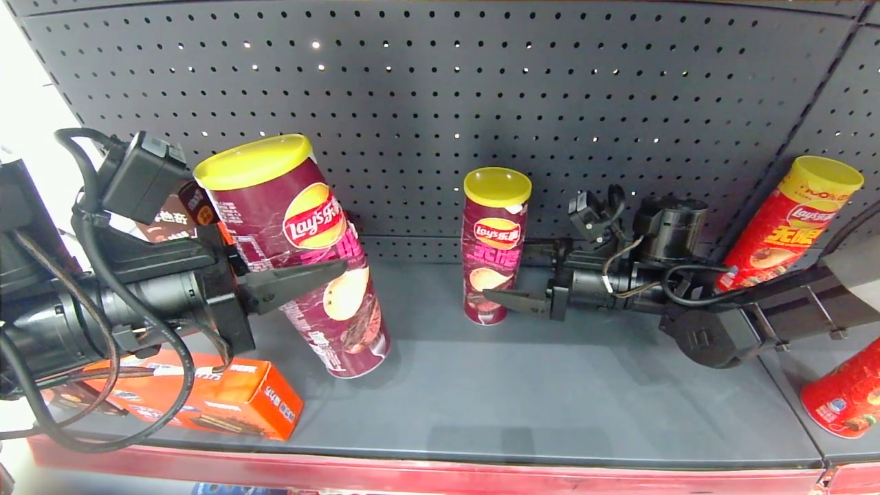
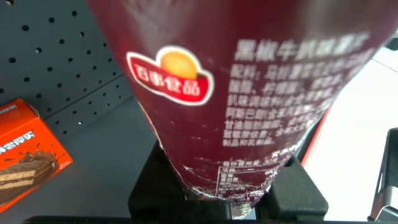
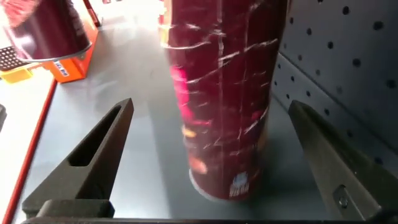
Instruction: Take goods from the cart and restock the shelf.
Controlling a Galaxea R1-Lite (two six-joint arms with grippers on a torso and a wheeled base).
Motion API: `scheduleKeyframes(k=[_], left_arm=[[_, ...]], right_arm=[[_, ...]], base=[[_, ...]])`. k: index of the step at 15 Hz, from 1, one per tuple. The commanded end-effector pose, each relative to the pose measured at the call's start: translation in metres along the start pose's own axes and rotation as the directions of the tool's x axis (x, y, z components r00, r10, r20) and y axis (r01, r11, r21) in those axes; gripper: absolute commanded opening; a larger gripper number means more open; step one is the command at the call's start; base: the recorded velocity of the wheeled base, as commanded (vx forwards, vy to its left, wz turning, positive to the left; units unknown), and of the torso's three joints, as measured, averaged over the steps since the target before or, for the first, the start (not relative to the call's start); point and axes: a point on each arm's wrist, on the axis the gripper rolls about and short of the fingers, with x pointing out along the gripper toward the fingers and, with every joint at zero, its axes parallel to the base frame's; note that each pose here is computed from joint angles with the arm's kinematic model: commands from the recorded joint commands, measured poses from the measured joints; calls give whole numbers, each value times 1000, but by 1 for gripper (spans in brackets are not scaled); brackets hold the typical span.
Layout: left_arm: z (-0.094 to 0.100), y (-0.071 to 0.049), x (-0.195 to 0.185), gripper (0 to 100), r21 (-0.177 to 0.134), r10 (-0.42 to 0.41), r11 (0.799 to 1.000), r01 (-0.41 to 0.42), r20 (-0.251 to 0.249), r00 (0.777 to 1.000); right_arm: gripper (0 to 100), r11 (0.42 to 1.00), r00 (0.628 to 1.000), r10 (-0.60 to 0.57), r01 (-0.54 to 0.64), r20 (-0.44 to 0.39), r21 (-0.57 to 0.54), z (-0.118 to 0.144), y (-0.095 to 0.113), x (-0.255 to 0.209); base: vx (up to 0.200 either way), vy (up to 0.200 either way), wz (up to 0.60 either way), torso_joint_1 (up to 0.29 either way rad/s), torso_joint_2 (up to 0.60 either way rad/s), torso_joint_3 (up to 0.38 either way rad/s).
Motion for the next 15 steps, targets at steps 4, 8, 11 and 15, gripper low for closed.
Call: scheduleKeyframes(k=[4, 8, 11, 15], left_arm=[[-2, 1, 0, 0, -5, 17, 1000, -17, -8, 1000], [-4, 0, 0, 0, -11, 18, 1000, -18, -14, 1000], [-6, 0, -1, 0, -14, 18, 1000, -18, -17, 1000], [-6, 0, -1, 0, -14, 18, 1000, -18, -17, 1000]], right_arm=[[100, 999, 999, 35, -35, 9, -2, -16, -11, 26], [100, 997, 997, 73, -73, 18, -6, -24, -15, 38], [0, 996, 996, 86, -85, 34, -12, -23, -14, 40], [0, 996, 996, 81, -79, 47, -28, -12, -12, 35]], base=[[0, 0, 0, 0, 0, 0], [0, 0, 0, 0, 0, 0], [0, 0, 0, 0, 0, 0], [0, 0, 0, 0, 0, 0]])
